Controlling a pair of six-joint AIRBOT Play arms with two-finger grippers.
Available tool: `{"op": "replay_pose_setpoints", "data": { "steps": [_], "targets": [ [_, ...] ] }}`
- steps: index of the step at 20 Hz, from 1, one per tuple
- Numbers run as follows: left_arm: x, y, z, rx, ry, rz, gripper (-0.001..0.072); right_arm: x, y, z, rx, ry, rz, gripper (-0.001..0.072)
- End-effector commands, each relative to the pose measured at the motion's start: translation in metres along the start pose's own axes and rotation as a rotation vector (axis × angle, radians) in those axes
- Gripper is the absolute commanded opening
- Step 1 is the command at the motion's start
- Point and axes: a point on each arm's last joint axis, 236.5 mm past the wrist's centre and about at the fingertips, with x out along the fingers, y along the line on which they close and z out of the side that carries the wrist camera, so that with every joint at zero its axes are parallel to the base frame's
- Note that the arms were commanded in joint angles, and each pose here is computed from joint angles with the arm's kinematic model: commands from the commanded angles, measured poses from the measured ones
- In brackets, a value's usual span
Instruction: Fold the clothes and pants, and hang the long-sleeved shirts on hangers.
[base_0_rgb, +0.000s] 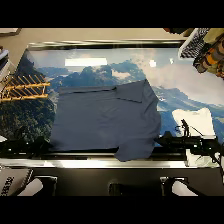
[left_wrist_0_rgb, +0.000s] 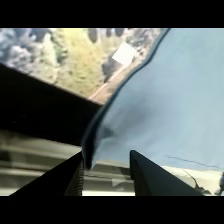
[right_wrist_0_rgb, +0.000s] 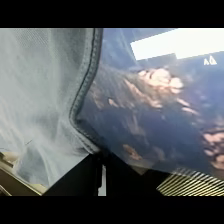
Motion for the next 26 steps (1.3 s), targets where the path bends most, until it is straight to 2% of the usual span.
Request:
{"op": "replay_pose_setpoints", "data": {
  "steps": [1, 4, 5, 6, 7, 13, 17, 19, 23, 26],
  "targets": [
    [0.007, 0.0, 0.008, 0.031, -0.026, 0.029, 0.0309, 0.0, 0.003, -0.003, -0.001, 0.012, 0.013, 0.0032],
    [0.008, -0.001, 0.009, 0.029, -0.031, 0.032, 0.0306, 0.0, 0.005, -0.005, -0.001, 0.023, 0.02, 0.0032],
    [0.008, -0.001, 0.009, 0.03, -0.03, 0.032, 0.023, 0.0, 0.006, -0.006, -0.004, 0.027, 0.023, 0.0032],
    [0.008, -0.001, 0.009, 0.031, -0.03, 0.032, 0.0064, -0.001, 0.007, -0.007, -0.011, 0.03, 0.026, 0.0032],
    [0.008, -0.001, 0.009, 0.033, -0.029, 0.032, 0.0017, -0.002, 0.008, -0.007, -0.014, 0.026, 0.025, 0.0032],
    [0.003, -0.012, 0.015, 0.035, -0.052, -0.005, 0.0015, -0.016, 0.034, 0.007, -0.095, -0.07, 0.069, 0.0031],
    [-0.028, -0.095, 0.052, 0.094, -0.178, -0.241, 0.0014, -0.06, 0.108, 0.066, -0.145, -0.33, 0.268, 0.0029],
    [-0.06, -0.155, 0.075, 0.208, -0.274, -0.323, 0.0013, -0.095, 0.157, 0.103, -0.214, -0.462, 0.342, 0.0029],
    [-0.163, -0.268, 0.106, 0.458, -0.539, -0.387, 0.0012, -0.151, 0.278, 0.153, -0.519, -0.689, 0.197, 0.0029],
    [-0.27, -0.324, 0.11, 0.547, -0.781, -0.407, 0.0012, -0.238, 0.366, 0.163, -0.709, -0.951, 0.054, 0.0029]
  ]
}}
